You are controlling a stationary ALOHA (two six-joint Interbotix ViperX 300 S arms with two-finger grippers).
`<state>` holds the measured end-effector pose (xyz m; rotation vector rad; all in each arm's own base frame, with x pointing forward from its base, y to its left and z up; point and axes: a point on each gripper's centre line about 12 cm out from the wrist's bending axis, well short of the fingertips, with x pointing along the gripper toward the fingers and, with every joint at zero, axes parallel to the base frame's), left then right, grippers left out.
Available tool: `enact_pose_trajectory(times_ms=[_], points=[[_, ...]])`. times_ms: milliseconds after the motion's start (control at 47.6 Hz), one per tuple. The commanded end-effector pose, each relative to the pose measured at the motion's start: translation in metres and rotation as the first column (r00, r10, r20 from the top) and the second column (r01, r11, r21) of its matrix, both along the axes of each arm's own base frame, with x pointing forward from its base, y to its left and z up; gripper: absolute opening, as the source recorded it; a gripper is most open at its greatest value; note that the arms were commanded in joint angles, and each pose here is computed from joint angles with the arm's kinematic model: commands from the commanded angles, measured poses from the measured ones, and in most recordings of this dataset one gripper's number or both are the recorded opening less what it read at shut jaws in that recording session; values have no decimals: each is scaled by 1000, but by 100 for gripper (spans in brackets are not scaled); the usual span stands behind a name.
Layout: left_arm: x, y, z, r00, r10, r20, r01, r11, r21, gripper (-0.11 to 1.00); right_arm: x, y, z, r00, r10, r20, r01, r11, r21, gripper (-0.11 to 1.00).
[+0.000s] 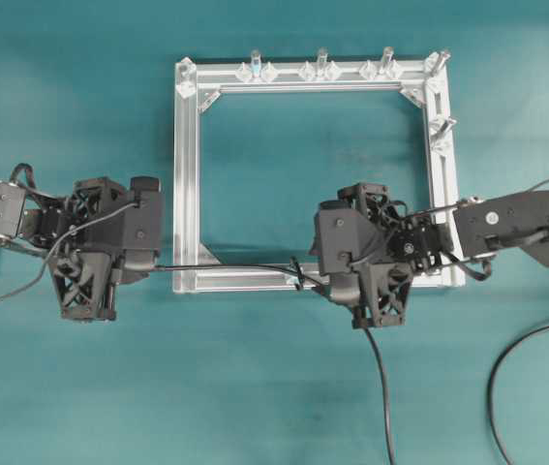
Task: Insert the wire through the string loop located in the center.
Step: 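Pull the plug leftward with the left gripper, drawing cable through the loop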
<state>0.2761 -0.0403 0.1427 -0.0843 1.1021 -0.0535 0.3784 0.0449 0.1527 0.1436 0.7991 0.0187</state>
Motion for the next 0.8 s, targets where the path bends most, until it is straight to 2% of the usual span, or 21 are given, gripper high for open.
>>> enact_pose_trajectory(times_ms=[0,420,778], points=[[3,-2,6,1000,3,22,-3,1000,-8,13,1,1,14,999,5,41,-6,1000,3,60],[-5,-2,-12,999,1,-38,-1,1000,-1,13,1,1,14,999,5,41,-6,1000,3,60],[-2,-3,-9,1000,-2,-4,2,1000,-4,13,1,1,14,999,5,41,-6,1000,3,60]])
